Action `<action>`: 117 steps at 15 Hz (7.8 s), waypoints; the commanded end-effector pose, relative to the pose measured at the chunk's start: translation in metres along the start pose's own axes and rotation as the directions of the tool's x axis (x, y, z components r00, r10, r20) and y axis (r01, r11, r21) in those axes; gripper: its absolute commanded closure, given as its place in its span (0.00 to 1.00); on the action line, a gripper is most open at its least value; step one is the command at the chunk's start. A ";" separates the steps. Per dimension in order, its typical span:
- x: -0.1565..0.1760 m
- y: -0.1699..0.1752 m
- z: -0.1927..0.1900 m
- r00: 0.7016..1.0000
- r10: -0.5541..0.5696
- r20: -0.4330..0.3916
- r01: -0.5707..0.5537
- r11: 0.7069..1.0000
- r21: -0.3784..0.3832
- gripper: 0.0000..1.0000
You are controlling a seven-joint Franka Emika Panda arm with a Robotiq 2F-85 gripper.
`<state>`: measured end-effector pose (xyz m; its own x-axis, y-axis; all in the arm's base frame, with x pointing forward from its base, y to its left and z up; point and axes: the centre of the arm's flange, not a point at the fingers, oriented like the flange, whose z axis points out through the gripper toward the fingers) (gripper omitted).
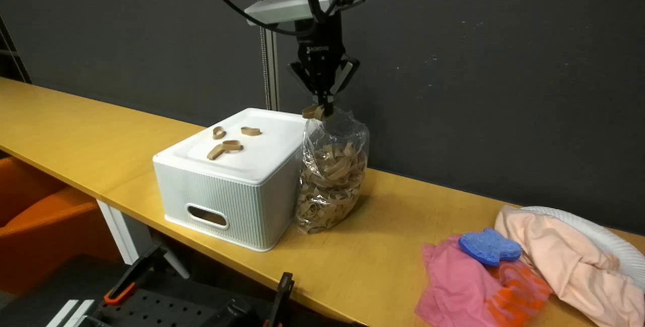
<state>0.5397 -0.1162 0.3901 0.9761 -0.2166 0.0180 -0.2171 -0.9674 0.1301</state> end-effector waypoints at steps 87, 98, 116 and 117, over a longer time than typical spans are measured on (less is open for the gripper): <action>0.037 -0.286 0.038 0.940 -0.339 -0.030 0.340 0.934 0.111 0.99; 0.025 -0.302 0.053 0.932 -0.362 -0.012 0.361 0.926 0.111 0.60; 0.012 -0.322 0.050 0.921 -0.390 -0.016 0.390 0.915 0.109 0.99; 0.012 -0.318 0.044 0.922 -0.386 -0.018 0.386 0.917 0.106 0.99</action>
<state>0.6229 0.1895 0.2890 0.9819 0.1880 -0.0238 0.1884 -0.9820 0.0168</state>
